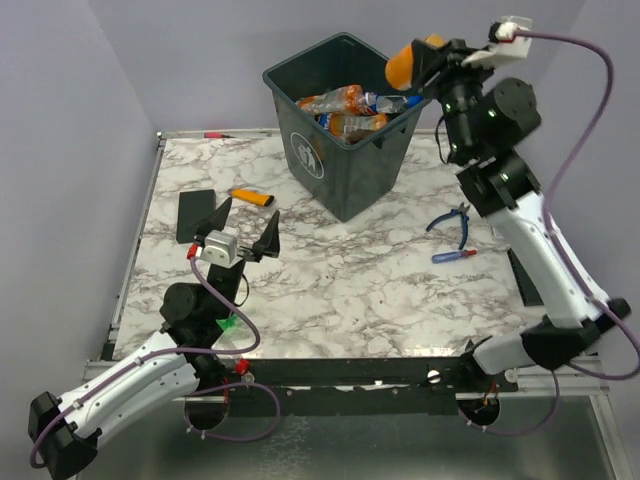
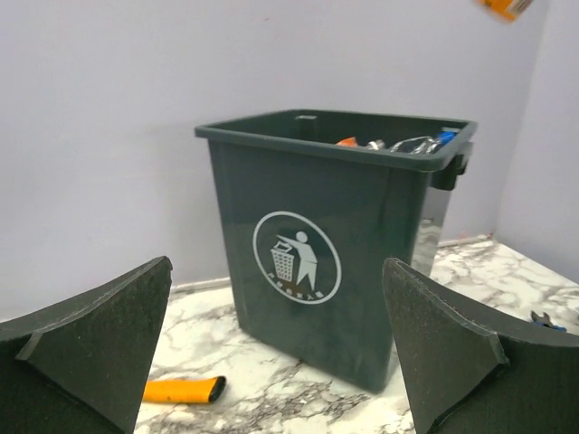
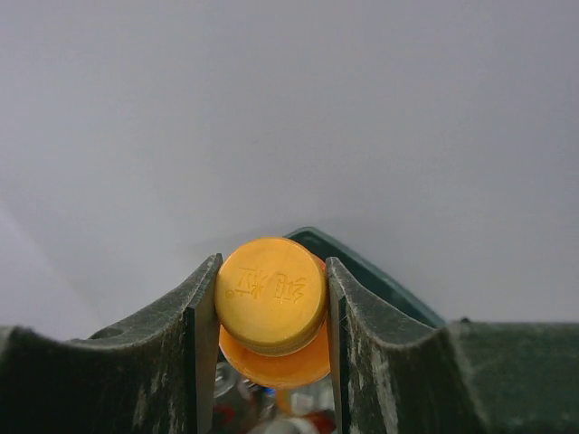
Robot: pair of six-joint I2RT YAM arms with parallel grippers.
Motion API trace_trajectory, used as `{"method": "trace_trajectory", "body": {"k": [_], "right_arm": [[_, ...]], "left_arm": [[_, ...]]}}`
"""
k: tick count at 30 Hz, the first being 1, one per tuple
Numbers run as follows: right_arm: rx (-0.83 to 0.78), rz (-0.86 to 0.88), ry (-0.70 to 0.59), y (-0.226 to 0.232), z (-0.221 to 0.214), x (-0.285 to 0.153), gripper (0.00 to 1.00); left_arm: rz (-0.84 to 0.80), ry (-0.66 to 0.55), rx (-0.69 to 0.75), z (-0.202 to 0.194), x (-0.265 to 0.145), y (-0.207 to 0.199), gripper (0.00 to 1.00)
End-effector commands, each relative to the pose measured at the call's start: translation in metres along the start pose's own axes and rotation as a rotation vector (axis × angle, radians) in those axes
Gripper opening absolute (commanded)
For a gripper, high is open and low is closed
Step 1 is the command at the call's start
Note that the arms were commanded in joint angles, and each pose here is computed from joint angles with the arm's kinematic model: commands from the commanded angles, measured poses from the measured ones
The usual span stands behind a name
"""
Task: Put the plastic bottles in the bin
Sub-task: Place the plastic bottle in the trash bin.
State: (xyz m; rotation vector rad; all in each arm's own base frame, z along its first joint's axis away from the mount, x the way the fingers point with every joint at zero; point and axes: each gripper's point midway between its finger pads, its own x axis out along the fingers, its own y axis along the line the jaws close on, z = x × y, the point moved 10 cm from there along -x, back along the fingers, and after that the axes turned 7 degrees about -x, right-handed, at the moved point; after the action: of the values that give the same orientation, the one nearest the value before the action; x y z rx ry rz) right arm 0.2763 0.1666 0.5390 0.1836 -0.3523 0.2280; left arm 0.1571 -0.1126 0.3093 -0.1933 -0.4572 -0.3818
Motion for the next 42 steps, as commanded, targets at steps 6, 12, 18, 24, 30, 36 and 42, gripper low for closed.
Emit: {"method": "trace_trajectory", "body": {"k": [6,12,18,24,30,36,42], "right_arm": [[-0.037,-0.191,0.123,-0.041,-0.097,0.123,0.0],[-0.089,-0.196,0.248,-0.042,-0.156,0.146,0.01],[-0.031,-0.086,0.431,-0.033,-0.216,0.147,0.01],[0.201,0.275,0.539,0.005,-0.237,0.148,0.0],[0.293,0.399,0.573,0.017,-0.241,0.151,0.03],[0.31,0.337,0.504,0.014,-0.21,0.144,0.8],[0.286,0.29,0.357,0.012,-0.138,0.14,0.96]], "left_arm": [[0.132,0.003,-0.027,-0.005,-0.003,0.009,0.99],[0.158,-0.015,-0.025,-0.001,-0.005,0.013,0.99],[0.155,-0.016,-0.022,-0.002,-0.005,0.012,0.99],[0.137,-0.001,-0.011,-0.006,-0.003,0.01,0.99],[0.132,0.017,0.011,-0.011,-0.003,0.01,0.99],[0.131,0.025,0.015,-0.013,-0.002,0.009,0.99],[0.171,0.035,0.011,-0.014,-0.001,0.011,0.99]]}}
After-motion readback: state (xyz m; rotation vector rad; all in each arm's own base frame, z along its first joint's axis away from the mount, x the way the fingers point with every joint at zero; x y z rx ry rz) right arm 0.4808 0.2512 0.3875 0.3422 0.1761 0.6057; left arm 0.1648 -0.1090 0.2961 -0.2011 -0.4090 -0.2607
